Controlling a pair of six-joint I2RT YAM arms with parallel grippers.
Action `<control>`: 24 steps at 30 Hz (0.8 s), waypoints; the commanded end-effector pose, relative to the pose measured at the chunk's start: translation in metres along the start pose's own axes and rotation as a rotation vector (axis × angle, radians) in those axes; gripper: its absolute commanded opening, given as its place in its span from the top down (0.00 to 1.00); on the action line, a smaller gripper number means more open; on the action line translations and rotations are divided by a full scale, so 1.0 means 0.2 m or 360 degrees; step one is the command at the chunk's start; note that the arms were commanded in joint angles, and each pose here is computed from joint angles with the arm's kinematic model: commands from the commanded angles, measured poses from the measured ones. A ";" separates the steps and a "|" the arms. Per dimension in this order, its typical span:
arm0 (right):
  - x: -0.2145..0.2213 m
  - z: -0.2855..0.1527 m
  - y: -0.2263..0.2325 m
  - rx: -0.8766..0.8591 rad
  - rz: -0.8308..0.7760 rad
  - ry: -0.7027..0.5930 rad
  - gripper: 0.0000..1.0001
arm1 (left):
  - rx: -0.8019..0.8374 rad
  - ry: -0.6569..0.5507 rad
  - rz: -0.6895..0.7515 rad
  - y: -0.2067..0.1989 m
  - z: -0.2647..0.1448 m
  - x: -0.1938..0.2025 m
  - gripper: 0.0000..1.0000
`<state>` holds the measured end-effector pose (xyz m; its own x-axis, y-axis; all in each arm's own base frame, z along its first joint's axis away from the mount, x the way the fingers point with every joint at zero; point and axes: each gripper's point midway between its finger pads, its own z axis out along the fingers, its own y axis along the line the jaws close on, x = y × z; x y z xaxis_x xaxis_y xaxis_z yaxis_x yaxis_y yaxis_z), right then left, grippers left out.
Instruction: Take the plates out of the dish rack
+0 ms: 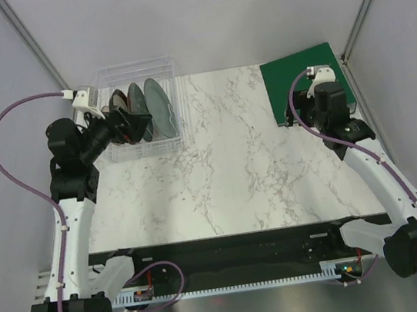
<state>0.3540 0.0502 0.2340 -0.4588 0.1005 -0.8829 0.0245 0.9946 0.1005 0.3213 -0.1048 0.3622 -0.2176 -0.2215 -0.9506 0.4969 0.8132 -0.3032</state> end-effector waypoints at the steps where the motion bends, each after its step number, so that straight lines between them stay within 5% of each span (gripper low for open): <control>1: -0.04 -0.02 0.02 -0.0038 -0.0051 -0.0004 0.02 | -0.0142 -0.0047 -0.0179 0.06 0.02 -0.06 0.00; 7: 0.00 0.03 0.03 -0.0046 -0.0059 0.0061 0.02 | -0.0291 -0.0012 -0.0322 0.19 0.10 -0.03 0.00; 14: 0.05 0.06 0.04 -0.0050 -0.0049 0.0107 0.02 | -0.0034 0.0109 -0.0360 0.18 0.32 -0.01 0.00; 24: 0.11 0.13 0.04 -0.0044 -0.0042 0.0165 0.02 | -0.0386 0.0184 -0.0276 0.50 0.58 0.10 0.05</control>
<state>0.3569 0.0562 0.1962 -0.5691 0.0615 -0.8200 -0.0039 0.9970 0.0775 0.4423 -0.0975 0.2887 -0.4621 -0.3531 -0.8135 0.2602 0.8230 -0.5050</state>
